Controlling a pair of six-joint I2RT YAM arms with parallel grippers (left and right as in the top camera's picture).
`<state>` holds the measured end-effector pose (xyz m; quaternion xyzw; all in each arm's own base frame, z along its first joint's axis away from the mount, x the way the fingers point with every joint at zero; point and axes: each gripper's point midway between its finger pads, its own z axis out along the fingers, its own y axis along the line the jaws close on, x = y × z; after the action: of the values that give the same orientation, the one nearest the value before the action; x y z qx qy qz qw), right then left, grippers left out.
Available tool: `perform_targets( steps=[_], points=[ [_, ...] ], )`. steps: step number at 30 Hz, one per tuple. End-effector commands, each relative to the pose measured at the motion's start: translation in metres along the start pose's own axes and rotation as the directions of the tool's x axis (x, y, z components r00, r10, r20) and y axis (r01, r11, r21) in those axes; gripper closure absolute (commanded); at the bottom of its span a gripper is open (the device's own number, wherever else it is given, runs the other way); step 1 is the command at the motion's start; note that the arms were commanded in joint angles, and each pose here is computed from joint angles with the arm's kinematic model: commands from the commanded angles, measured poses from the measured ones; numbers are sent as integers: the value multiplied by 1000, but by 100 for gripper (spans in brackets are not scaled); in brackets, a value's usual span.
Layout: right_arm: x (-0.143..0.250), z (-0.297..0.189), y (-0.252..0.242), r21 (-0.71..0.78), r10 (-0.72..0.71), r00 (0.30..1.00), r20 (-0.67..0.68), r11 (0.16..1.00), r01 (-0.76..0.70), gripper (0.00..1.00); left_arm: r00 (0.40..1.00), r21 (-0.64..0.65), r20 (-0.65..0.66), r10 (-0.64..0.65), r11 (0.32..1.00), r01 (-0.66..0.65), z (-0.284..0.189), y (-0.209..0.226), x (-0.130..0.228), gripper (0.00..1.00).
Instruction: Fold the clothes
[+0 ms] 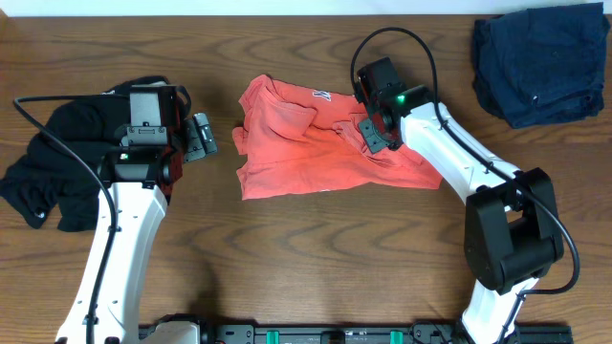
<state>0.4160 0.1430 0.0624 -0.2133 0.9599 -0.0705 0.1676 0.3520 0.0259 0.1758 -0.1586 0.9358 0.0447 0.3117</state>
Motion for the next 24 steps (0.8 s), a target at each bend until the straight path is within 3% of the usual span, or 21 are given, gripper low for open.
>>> perform_targets(
  steps=[1, 10, 19, 24],
  points=[
    [4, 6, -2, 37, -12, 1000, -24, 999, 13, 44, 1000, -9, 7, 13, 1000, -13, 0, 1, -4, 2],
    [7, 11, -3, 37, -18, 999, -27, 999, 19, 47, 1000, -9, 7, 13, 1000, -13, 0, 1, -4, 2],
    [21, 22, 7, -3, -48, 998, -44, 999, 48, 42, 1000, -9, 8, 13, 1000, -13, 0, 2, -4, 2],
    [13, 23, 7, 1, -42, 999, -14, 999, 42, 53, 1000, -9, 8, 13, 1000, -13, 0, 2, -4, 2]
  ],
)
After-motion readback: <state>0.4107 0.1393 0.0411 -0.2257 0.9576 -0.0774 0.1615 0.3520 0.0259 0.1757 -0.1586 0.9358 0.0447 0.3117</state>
